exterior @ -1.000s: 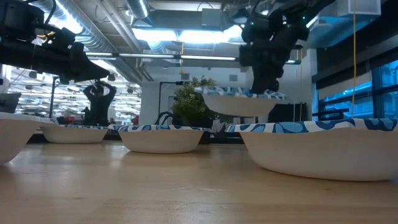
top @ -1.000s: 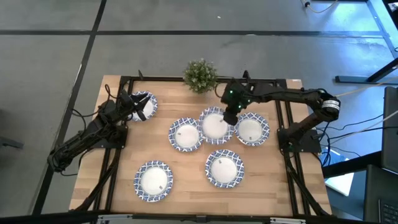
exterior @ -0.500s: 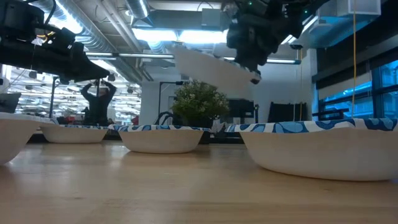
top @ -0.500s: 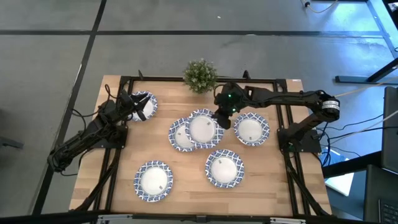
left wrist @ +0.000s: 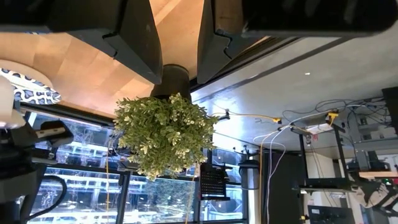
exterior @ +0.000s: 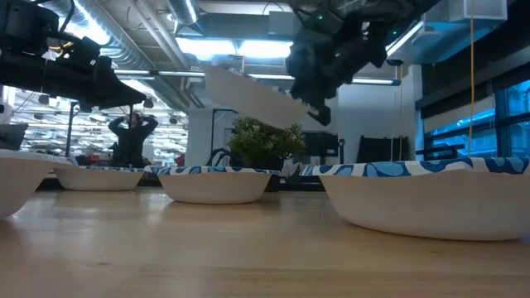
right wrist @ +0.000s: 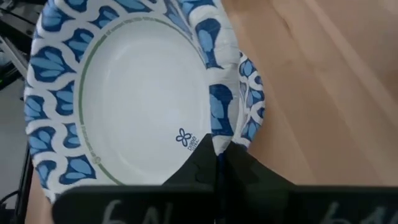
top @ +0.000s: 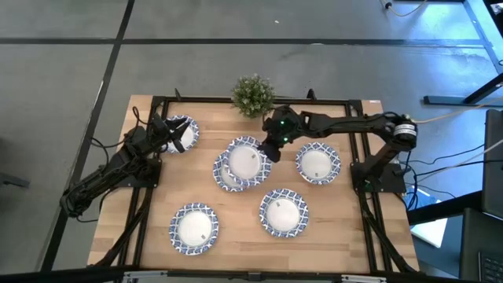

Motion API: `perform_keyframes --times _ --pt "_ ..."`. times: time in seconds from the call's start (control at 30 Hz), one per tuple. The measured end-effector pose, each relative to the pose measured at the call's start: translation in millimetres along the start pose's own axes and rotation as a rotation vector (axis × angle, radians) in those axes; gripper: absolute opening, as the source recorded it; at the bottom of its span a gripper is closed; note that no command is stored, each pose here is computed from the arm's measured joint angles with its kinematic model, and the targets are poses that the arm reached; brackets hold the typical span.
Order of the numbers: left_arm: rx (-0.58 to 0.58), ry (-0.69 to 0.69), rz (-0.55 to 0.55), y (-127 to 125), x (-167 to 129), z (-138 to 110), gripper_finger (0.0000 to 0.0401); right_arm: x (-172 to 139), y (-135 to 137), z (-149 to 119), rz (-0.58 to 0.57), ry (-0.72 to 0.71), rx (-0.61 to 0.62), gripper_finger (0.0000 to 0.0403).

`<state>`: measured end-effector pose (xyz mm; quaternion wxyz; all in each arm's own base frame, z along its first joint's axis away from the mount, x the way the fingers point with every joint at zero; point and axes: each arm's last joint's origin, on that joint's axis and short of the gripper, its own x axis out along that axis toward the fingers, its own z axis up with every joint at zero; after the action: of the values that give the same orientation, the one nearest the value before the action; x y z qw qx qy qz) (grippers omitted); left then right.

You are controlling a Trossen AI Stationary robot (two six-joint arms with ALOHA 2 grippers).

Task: Nest bowls inside each other
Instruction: Stack the white bowl on the white bowl

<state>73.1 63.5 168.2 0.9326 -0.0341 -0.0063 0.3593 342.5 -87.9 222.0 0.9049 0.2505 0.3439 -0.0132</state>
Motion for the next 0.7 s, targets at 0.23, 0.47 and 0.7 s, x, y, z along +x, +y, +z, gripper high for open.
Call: perform_keyframes --times 0.23,0.47,0.7 --pt "0.0 -0.003 0.008 0 0 0 0.0095 35 14 29 0.026 0.022 -0.064 0.0005" --pt "-0.001 -0.003 0.008 0 0 0 0.0095 58 9 41 -0.028 0.141 -0.055 0.0006" --pt "-0.001 -0.003 0.008 0 0 0 0.0095 68 0 35 -0.075 0.174 -0.034 0.0006"
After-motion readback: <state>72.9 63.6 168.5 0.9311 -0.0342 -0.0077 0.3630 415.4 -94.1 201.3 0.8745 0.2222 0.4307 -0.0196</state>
